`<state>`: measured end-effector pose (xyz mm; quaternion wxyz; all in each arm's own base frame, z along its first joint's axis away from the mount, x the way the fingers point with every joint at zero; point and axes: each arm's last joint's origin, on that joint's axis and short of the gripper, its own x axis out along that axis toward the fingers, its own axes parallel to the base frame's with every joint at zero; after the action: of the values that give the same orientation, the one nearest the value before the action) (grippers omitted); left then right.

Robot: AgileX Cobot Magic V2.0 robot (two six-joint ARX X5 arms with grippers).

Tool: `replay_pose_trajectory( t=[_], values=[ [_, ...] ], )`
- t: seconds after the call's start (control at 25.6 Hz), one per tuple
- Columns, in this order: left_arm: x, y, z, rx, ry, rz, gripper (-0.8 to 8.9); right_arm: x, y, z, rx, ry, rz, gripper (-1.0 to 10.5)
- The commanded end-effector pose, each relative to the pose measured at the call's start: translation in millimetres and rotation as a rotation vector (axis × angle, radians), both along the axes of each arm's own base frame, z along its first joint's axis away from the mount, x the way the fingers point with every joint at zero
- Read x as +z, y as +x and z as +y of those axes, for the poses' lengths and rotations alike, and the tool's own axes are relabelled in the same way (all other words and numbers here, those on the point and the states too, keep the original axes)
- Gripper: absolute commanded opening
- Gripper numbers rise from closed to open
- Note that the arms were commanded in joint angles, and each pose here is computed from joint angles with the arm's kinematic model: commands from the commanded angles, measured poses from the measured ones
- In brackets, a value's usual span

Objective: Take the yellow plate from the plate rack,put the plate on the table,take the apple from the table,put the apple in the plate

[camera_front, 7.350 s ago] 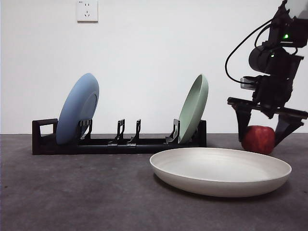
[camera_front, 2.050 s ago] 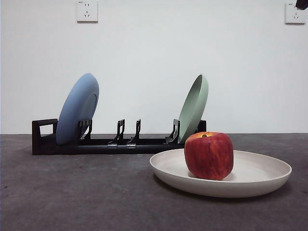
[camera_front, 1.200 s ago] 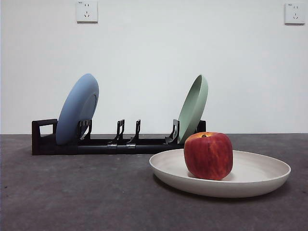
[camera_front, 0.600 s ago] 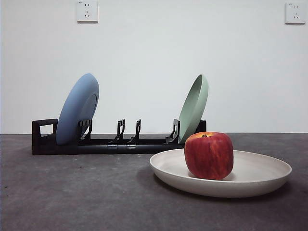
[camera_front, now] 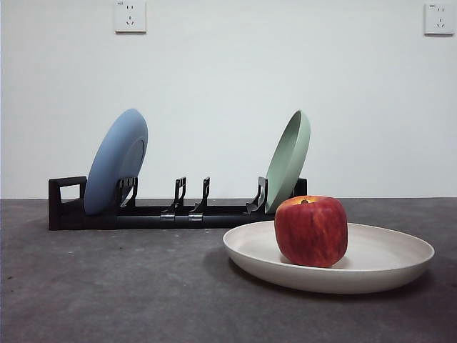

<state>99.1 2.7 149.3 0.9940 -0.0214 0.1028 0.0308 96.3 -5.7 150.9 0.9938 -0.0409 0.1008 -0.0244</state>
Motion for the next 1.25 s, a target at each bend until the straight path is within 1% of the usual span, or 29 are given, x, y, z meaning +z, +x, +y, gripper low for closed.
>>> replay_pose_trajectory(
  t=[0.04,0.12,0.2,1.25],
  values=[
    [-3.2,0.4,-0.1,0.001,-0.002,0.006,-0.03,-0.7,-0.7,-0.2,-0.005,-0.024,-0.021,0.0],
    [-3.2,0.4,-0.2,0.000,-0.002,0.007,-0.03,-0.7,-0.7,-0.1,-0.005,-0.015,-0.022,0.0],
    [-3.1,0.4,-0.1,0.001,-0.002,0.006,-0.03,-0.7,-0.7,-0.1,-0.009,0.017,-0.024,0.0],
    [-3.3,0.3,-0.2,0.000,-0.002,0.008,-0.03,-0.8,-0.7,-0.2,-0.012,0.014,-0.022,0.0]
  ],
)
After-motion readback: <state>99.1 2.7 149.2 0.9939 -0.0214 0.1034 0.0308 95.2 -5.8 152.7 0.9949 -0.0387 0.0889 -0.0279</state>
